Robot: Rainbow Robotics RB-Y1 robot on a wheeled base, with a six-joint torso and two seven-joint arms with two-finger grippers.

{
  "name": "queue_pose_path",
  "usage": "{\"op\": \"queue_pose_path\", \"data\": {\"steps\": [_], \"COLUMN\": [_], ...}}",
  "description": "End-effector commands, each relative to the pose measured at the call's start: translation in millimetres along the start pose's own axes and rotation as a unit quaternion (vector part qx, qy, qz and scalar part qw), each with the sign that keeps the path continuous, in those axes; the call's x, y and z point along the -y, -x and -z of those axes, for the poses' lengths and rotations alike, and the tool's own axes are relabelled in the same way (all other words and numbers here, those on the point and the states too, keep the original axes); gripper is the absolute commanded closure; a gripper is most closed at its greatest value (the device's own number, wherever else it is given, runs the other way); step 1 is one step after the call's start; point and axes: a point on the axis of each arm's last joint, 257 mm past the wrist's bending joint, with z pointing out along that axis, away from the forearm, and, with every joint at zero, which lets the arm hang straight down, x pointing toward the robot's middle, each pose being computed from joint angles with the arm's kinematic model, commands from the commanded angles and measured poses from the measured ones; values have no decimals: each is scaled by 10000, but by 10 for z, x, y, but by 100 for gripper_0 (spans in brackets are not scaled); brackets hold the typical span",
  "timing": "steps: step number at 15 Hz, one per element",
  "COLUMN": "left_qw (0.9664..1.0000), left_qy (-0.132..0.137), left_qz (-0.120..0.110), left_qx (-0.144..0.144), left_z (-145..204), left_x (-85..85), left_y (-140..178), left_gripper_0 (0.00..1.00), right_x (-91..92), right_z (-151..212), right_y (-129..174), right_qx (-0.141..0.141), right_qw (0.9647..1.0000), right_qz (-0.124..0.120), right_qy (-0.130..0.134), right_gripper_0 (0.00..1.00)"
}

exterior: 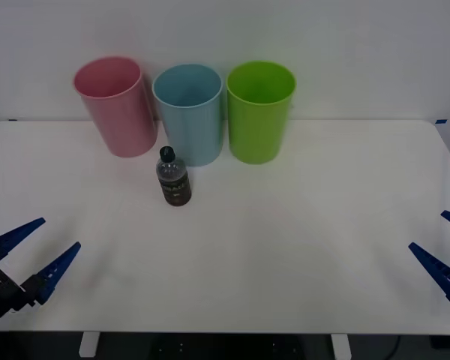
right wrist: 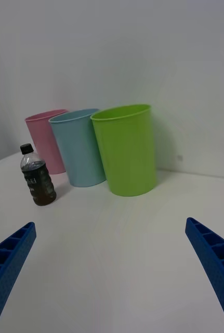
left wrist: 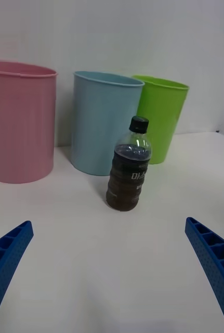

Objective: Grasp the object on the table and drop it into the matching bin: aluminum can to the light blue bin, PET bottle to the pink bin.

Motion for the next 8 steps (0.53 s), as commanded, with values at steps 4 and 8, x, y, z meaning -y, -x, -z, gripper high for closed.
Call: {"op": "queue_pose_path", "data": {"steps": [4, 8], "left_qw": [9998, 9997], "left_qy": [-7, -150], "left_qz": [68, 150], "left_qx": [-162, -104], "left_z": [-320, -706], "left_x": [2, -41], "left_y": [-218, -282], "left_gripper_0": [0, 0], "right_x": [0, 0], "right_z": [0, 0], "right_y": [0, 0], "right_qx": [1, 1], "right_qw": [10000, 10000], "right_qz": [0, 0], "right_qy": [0, 0], "right_gripper_0": [0, 0]}}
